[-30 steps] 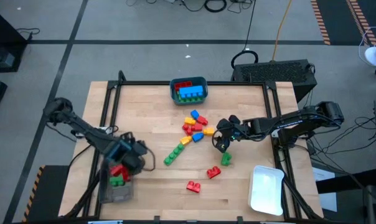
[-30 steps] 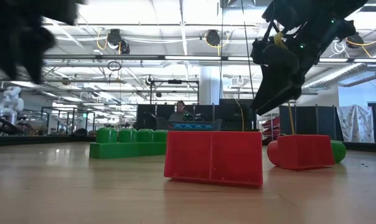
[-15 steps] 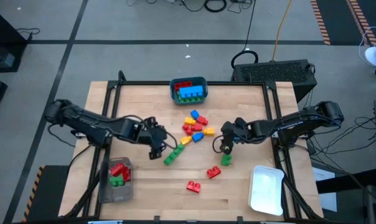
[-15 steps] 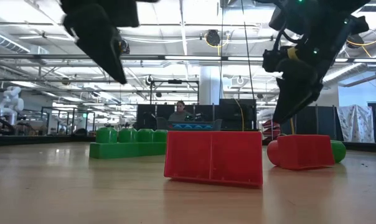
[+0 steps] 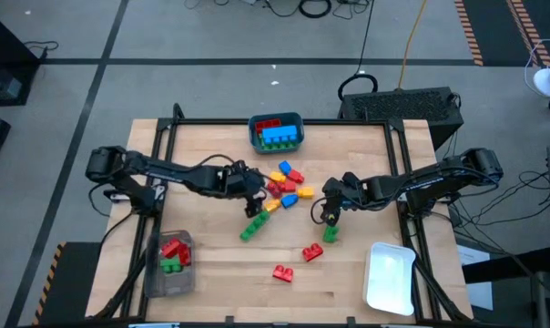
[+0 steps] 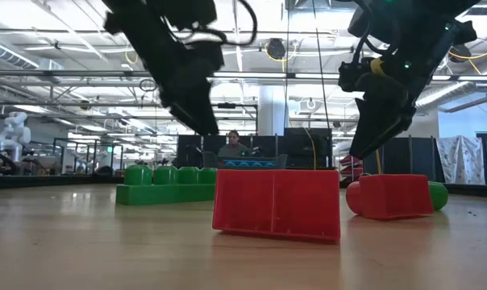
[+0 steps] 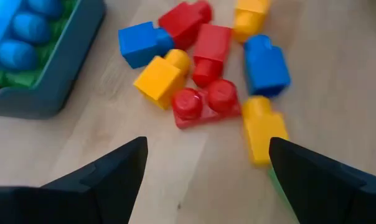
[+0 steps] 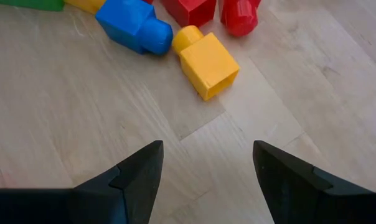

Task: Sort blocks by size
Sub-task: Put the red game piece into the grey container

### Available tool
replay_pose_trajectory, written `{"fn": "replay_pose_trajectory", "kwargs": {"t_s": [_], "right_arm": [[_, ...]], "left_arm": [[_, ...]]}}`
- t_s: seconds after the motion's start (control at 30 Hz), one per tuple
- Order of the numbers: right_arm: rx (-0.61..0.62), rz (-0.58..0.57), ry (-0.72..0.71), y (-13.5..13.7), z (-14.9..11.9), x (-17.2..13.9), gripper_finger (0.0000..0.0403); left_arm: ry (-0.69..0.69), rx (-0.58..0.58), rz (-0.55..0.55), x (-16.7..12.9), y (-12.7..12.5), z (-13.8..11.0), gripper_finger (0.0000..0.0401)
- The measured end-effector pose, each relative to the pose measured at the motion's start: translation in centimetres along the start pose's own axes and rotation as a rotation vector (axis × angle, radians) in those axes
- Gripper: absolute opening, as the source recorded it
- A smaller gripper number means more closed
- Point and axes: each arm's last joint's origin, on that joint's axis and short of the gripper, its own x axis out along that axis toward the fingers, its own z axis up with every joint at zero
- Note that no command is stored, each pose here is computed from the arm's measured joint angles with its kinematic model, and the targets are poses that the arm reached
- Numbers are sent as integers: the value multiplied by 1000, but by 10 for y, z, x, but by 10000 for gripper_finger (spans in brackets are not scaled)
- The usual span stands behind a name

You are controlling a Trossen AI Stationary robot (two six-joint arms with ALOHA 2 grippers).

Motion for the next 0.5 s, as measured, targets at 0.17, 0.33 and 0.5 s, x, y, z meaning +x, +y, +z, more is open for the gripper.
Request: {"fn": "replay_pose_trajectory", "kwargs": {"t_s": [0.17,0.33,0.5], "right_arm": [[-1,0,1,0,0,0,238],[-2,-1,2,0,0,0,238],[-2,-2,3,0,0,0,238]], "left_arm": [[5,-36,-19,23,8,2,338],[-34,-24,-39,39,4,4,338],[-90,-39,-47,51,2,7,338]]}}
